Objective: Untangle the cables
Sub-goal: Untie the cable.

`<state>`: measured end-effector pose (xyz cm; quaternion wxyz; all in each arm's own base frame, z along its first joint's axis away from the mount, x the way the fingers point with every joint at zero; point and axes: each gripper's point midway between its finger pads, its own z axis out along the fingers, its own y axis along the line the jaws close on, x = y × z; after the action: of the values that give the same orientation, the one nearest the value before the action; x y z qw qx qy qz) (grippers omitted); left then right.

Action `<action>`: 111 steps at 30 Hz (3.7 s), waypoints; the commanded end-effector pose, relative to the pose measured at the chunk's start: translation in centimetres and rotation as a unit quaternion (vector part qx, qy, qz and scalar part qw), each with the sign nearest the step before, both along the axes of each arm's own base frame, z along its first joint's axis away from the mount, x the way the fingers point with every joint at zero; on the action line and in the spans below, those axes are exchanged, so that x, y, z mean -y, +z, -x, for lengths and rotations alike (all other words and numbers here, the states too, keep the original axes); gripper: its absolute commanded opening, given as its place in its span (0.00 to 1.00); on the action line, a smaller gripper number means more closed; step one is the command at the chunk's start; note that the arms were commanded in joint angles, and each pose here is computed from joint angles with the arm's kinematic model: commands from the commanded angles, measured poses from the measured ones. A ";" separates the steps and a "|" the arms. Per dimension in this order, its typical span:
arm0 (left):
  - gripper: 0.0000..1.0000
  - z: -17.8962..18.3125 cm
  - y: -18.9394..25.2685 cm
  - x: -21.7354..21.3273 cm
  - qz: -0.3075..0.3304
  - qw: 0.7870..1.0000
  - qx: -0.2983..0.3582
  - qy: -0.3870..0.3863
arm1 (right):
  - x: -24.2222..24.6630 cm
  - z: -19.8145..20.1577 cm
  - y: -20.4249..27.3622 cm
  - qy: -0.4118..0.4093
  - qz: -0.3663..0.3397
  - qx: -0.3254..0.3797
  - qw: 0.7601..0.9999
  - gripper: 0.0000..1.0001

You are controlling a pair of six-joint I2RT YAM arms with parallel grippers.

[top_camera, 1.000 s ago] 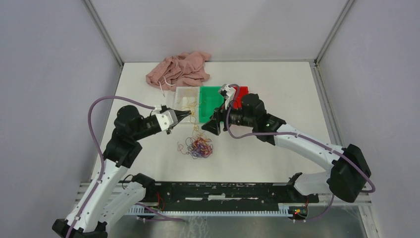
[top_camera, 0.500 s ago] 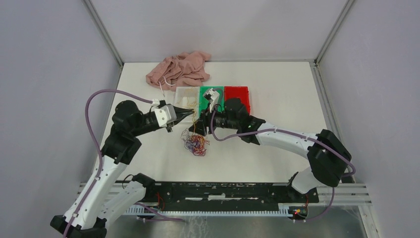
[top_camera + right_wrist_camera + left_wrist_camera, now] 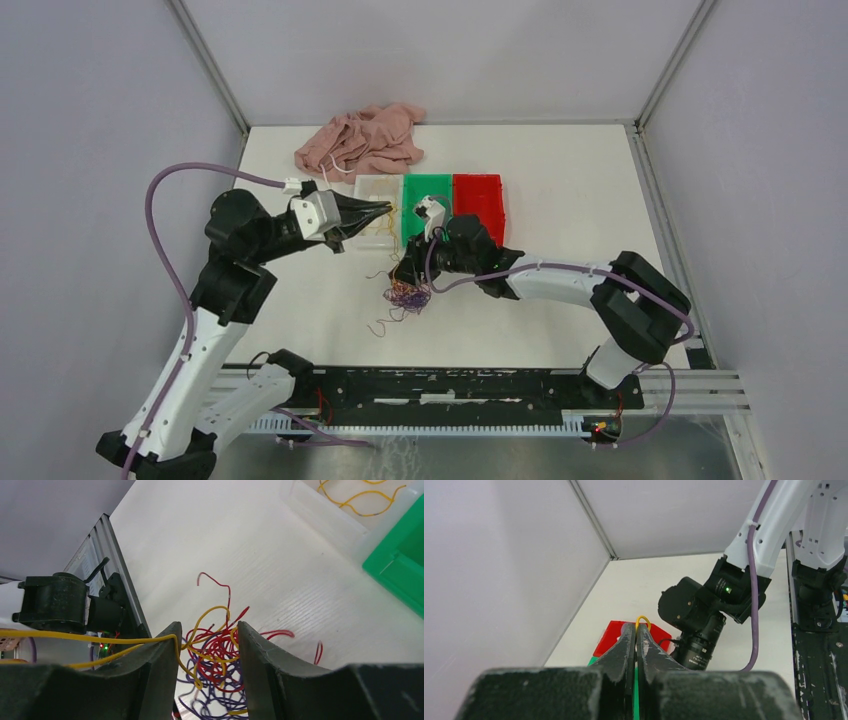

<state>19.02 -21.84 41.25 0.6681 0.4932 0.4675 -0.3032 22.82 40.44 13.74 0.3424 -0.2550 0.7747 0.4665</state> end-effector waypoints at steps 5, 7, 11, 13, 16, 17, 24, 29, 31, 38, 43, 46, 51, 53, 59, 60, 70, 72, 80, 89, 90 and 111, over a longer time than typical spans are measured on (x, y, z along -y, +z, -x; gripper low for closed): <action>0.03 1.6 7.1 0.1 0.052 0.996 0.066 -0.023 | 1.2 -0.6 -2.2 -0.038 0.015 0.008 0.999 0.51; 0.03 1.6 8.0 0.1 0.056 0.995 0.077 -0.024 | 1.8 -0.5 -3.3 -0.044 0.032 0.008 0.998 0.51; 0.03 1.5 9.9 0.1 0.065 0.993 0.095 -0.024 | 3.0 -0.4 -5.3 -0.060 0.066 0.009 0.996 0.51; 0.03 1.4 10.6 0.2 0.067 0.992 0.102 -0.023 | 3.6 -0.5 -6.2 -0.071 0.080 0.009 0.994 0.50; 0.03 1.4 12.1 0.0 0.071 0.990 0.124 -0.017 | 4.4 -0.3 -7.2 -0.081 0.093 0.006 0.992 0.50; 0.03 1.3 12.5 -0.1 0.071 0.988 0.133 -0.014 | 4.7 -0.2 -7.6 -0.082 0.097 0.005 0.992 0.50; 0.03 0.4 17.9 -1.6 0.090 0.968 0.229 0.048 | 6.6 0.7 -9.6 -0.096 0.117 -0.005 0.988 0.50; 0.03 -0.4 20.4 -2.3 0.098 0.954 0.272 0.082 | 7.9 1.0 -10.4 -0.110 0.128 -0.002 0.986 0.50; 0.03 -0.6 21.3 -2.7 0.108 0.946 0.289 0.097 | 8.4 1.0 -10.5 -0.114 0.132 0.002 0.985 0.50; 0.03 -1.0 24.4 -4.5 0.150 0.917 0.338 0.153 | 9.5 1.1 -11.2 -0.129 0.146 0.006 0.981 0.48; 0.03 -0.9 27.0 -5.8 0.179 0.889 0.379 0.186 | 10.4 1.2 -12.0 -0.137 0.156 0.007 0.978 0.48; 0.03 -0.7 28.8 -6.4 0.194 0.875 0.395 0.201 | 10.8 1.3 -12.6 -0.142 0.161 0.005 0.977 0.47; 0.03 0.3 31.4 -6.9 0.207 0.857 0.426 0.203 | 11.4 1.3 -12.9 -0.152 0.166 0.007 0.974 0.47; 0.03 -0.1 31.5 -6.5 0.195 0.862 0.424 0.199 | 11.7 1.1 -12.4 -0.158 0.168 0.016 0.973 0.47; 0.03 1.2 36.5 -8.8 0.245 0.801 0.488 0.245 | 12.2 0.9 -11.9 -0.162 0.179 0.026 0.970 0.47; 0.03 1.4 37.0 -9.0 0.250 0.797 0.490 0.249 | 12.2 0.9 -12.0 -0.162 0.178 0.025 0.970 0.47; 0.03 -0.2 39.0 -12.4 0.260 0.727 0.522 0.362 | 13.2 1.2 -12.5 -0.171 0.188 0.025 0.967 0.47; 0.03 -0.1 40.2 -13.1 0.270 0.698 0.542 0.384 | 13.7 1.4 -12.9 -0.176 0.190 0.023 0.966 0.47; 0.03 2.1 44.0 -13.5 0.288 0.630 0.609 0.387 | 15.0 1.9 -14.4 -0.192 0.202 0.014 0.960 0.47; 0.03 -1.4 39.2 -9.1 0.246 0.764 0.519 0.293 | 13.9 1.4 -10.8 -0.187 0.159 0.039 0.969 0.56; 0.03 -1.8 37.6 -8.0 0.227 0.784 0.510 0.272 | 13.4 1.1 -9.0 -0.182 0.144 0.052 0.971 0.61; 0.03 -3.1 29.6 -3.9 0.173 0.872 0.419 0.184 | -2.5 1.0 20.2 0.048 -0.133 0.263 0.954 0.94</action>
<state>24.52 -18.61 69.00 0.9110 0.3668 0.1883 0.0020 23.13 40.08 30.52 0.5395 -0.3182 0.6293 0.4600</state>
